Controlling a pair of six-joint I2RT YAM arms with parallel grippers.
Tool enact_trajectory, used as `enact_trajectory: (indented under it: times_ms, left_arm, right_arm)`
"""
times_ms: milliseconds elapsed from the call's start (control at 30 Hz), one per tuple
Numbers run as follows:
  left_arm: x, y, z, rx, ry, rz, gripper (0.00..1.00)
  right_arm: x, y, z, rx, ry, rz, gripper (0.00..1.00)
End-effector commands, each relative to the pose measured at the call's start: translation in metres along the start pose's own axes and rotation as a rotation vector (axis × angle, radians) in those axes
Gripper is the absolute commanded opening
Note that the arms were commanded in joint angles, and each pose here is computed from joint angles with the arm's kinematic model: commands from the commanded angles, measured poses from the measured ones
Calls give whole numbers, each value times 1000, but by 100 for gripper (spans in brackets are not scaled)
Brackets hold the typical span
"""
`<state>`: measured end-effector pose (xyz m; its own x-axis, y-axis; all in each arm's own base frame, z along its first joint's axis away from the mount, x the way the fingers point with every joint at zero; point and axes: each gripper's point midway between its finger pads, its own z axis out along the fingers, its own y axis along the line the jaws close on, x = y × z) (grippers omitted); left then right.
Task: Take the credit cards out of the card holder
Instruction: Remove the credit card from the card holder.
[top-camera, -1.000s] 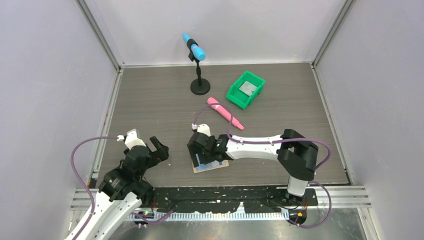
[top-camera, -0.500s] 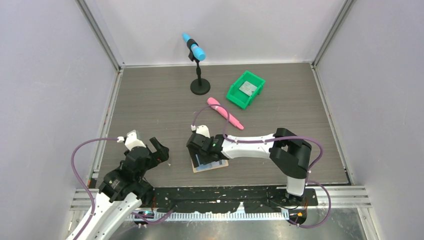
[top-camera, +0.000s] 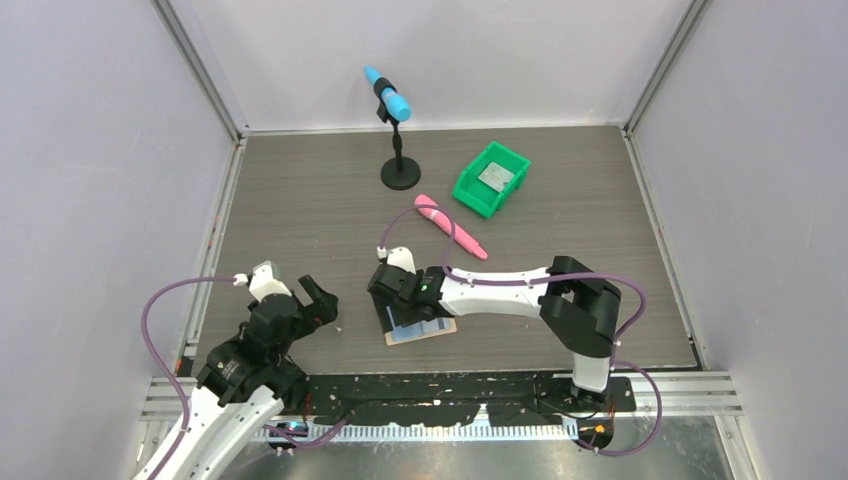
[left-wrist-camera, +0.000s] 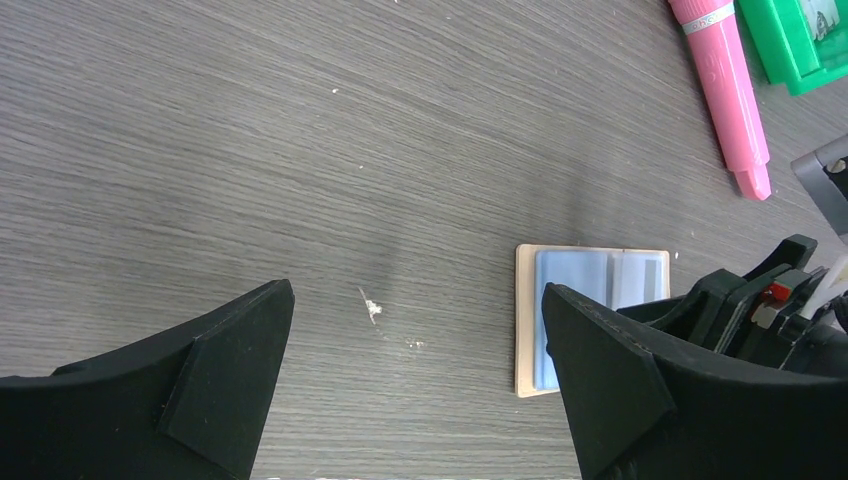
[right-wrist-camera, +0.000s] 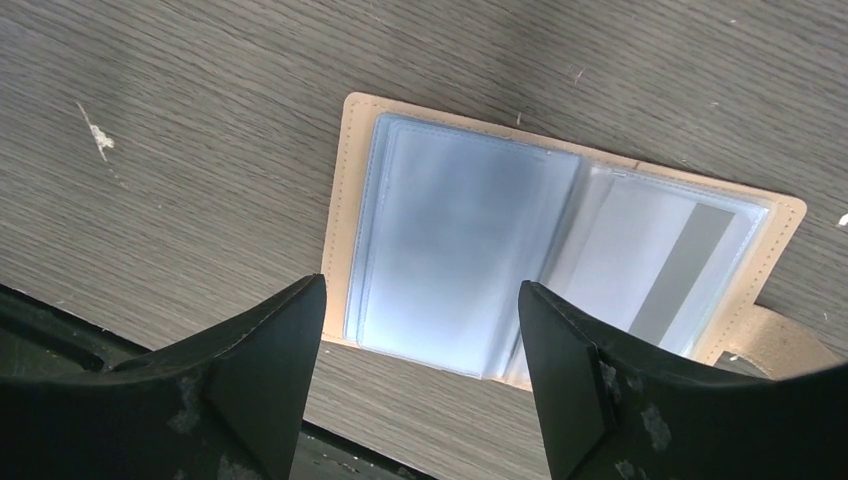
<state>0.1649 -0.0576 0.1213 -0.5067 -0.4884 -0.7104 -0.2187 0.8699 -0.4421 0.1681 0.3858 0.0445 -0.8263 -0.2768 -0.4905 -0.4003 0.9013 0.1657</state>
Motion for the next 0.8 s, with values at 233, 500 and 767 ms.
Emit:
enact_trajectory:
  times_ms: [233, 500, 767]
  left_arm:
    - [-3, 2, 1, -6, -21, -9, 100]
    - [-3, 2, 2, -9, -23, -7, 100]
    - [-3, 0, 2, -5, -19, -2, 100]
  right_arm:
    - [6, 7, 17, 15, 19, -3, 76]
    - [7, 2, 15, 31, 17, -5, 61]
    - [2, 7, 8, 0, -2, 8, 47]
